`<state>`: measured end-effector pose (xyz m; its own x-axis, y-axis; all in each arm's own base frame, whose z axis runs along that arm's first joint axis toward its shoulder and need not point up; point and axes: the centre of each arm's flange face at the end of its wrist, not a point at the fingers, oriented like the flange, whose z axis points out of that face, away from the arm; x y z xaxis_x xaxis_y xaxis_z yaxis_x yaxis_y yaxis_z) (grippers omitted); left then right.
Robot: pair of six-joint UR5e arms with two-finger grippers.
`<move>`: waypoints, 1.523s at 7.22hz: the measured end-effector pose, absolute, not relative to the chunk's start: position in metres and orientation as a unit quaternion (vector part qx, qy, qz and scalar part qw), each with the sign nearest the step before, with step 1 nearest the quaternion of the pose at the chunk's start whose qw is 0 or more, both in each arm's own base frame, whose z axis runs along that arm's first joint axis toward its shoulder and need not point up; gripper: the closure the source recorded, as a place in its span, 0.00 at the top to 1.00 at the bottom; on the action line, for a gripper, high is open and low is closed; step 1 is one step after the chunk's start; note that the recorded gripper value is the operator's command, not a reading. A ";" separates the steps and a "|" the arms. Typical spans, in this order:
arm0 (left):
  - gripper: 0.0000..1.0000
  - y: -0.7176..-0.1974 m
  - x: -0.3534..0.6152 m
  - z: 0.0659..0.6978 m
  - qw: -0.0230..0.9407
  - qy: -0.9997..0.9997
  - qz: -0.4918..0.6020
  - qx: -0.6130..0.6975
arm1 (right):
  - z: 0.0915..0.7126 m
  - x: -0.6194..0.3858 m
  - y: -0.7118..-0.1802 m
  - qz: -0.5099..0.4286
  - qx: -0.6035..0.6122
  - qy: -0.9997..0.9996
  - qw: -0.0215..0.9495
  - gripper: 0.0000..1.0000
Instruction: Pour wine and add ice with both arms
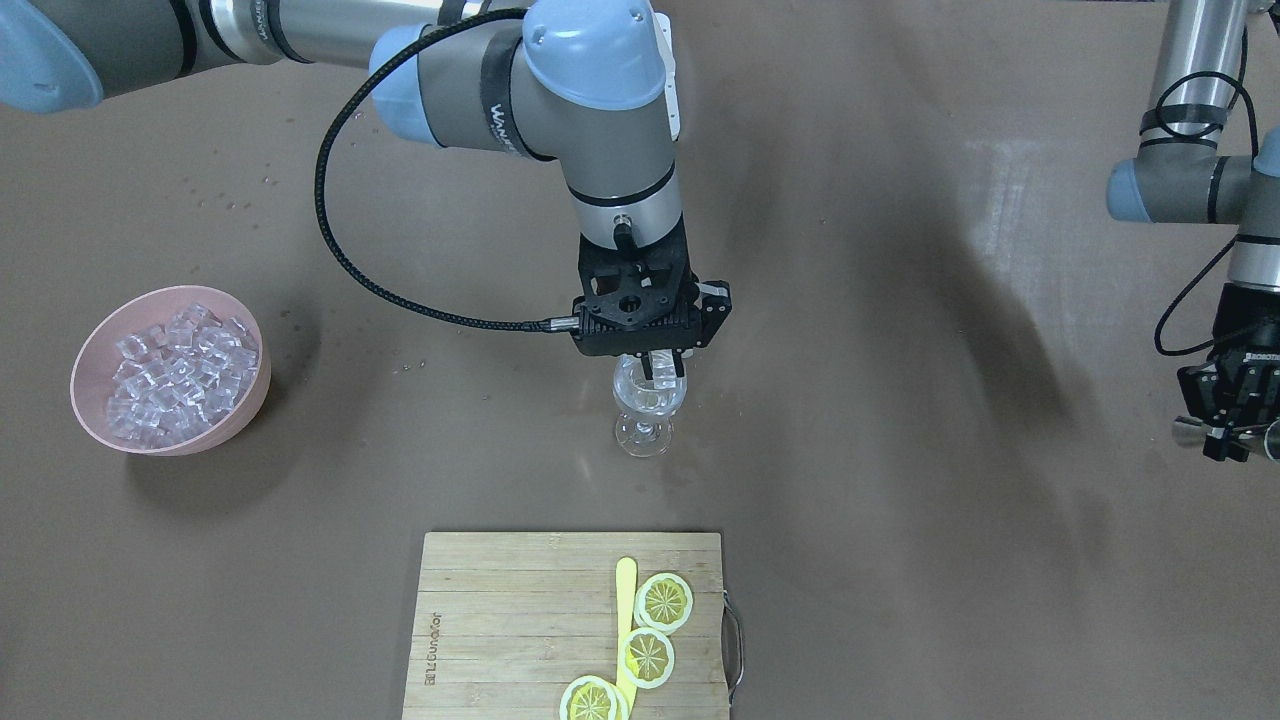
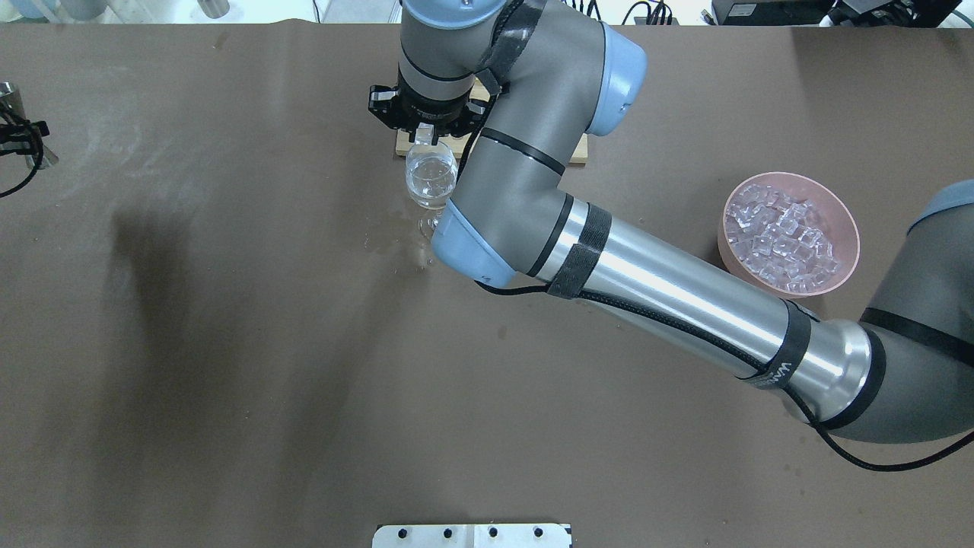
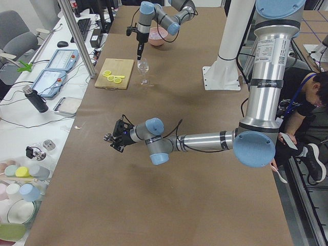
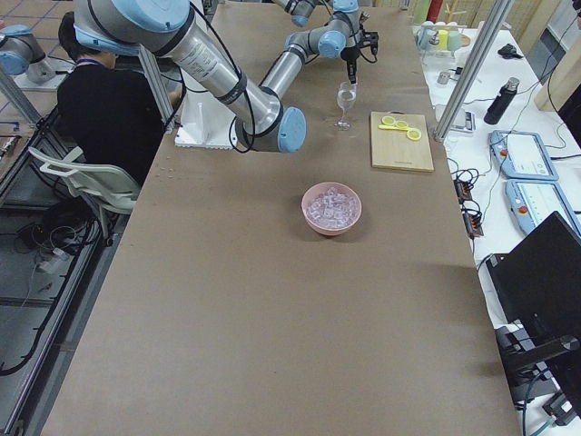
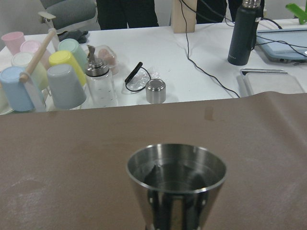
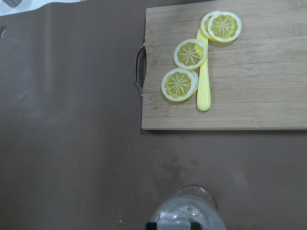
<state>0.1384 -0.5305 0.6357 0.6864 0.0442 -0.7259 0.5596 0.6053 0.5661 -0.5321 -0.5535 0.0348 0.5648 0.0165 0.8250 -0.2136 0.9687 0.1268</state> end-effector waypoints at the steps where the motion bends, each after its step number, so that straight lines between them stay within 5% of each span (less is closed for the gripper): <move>1: 0.14 -0.519 0.126 0.649 0.809 0.354 -0.173 0.436 | 0.036 -0.536 -0.550 0.064 0.105 -0.462 0.878 0.00; 7: 0.15 -0.499 0.102 0.690 0.785 0.289 -0.227 0.498 | 0.050 -0.536 -0.548 0.061 0.109 -0.474 0.872 0.00; 8: 0.15 -0.497 0.111 0.692 0.787 0.290 -0.222 0.496 | 0.050 -0.535 -0.548 0.060 0.109 -0.475 0.871 0.13; 9: 0.15 -0.491 0.130 0.694 0.791 0.294 -0.211 0.493 | 0.050 -0.532 -0.548 0.060 0.108 -0.476 0.871 0.50; 10: 0.15 -0.486 0.146 0.697 0.795 0.297 -0.200 0.489 | 0.050 -0.529 -0.548 0.059 0.107 -0.479 0.870 1.00; 11: 0.15 -0.481 0.157 0.699 0.799 0.299 -0.192 0.486 | 0.052 -0.523 -0.546 0.056 0.108 -0.482 0.868 1.00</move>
<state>0.1569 -0.4812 0.6995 0.7475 -0.0157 -0.6641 0.5969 0.4547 0.6611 -0.5228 -0.5455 0.0517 0.5292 -0.0061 0.8485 -0.2022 0.9703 0.1331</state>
